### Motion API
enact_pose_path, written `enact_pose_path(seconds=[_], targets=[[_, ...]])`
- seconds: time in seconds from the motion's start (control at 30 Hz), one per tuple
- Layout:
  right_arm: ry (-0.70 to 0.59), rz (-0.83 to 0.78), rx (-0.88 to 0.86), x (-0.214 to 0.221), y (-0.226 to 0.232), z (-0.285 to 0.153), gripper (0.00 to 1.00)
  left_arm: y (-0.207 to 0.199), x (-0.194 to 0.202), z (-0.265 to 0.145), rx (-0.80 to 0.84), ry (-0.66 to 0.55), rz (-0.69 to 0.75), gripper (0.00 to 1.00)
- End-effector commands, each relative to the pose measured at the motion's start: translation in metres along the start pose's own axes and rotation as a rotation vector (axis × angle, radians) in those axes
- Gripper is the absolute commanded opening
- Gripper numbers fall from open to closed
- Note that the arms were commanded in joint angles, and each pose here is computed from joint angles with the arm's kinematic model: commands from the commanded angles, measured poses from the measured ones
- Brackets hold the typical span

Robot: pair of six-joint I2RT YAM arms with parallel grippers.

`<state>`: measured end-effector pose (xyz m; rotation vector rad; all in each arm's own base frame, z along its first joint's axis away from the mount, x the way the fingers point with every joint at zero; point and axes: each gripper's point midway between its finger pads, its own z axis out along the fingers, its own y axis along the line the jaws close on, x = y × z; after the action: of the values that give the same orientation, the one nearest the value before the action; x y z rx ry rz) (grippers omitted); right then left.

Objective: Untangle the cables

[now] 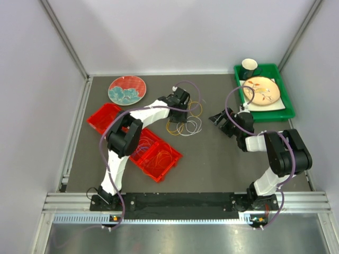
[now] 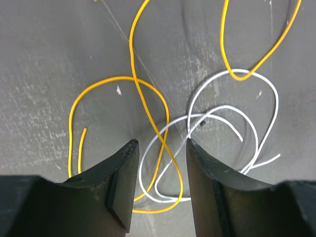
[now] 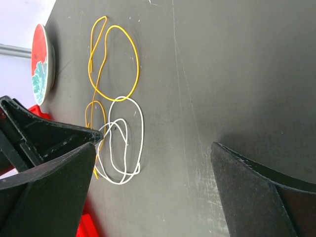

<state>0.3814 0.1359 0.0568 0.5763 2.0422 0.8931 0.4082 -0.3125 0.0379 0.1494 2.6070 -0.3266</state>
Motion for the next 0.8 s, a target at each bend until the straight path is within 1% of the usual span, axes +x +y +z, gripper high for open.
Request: enact_pose_path(seconds=[0.0, 0.23, 0.43, 0.7, 0.77], targets=[[-0.036, -0.004, -0.031, -0.014, 0.008, 0.006, 0.99, -0.011, -0.034, -0.001, 0.010, -0.107, -0.012, 0.47], [-0.034, -0.004, -0.033, -0.014, 0.008, 0.007, 0.99, -0.010, -0.043, 0.005, -0.009, -0.126, -0.005, 0.43], [-0.042, -0.002, -0.033, -0.016, 0.008, 0.007, 0.99, -0.003, -0.040, 0.017, -0.049, -0.115, 0.002, 0.37], [-0.035, 0.000, -0.034, -0.015, 0.008, 0.007, 0.99, 0.004, -0.035, 0.031, -0.097, -0.093, -0.003, 0.25], [-0.034, 0.005, -0.036, -0.014, 0.007, 0.007, 0.99, 0.006, -0.031, 0.032, -0.108, -0.082, -0.003, 0.21]])
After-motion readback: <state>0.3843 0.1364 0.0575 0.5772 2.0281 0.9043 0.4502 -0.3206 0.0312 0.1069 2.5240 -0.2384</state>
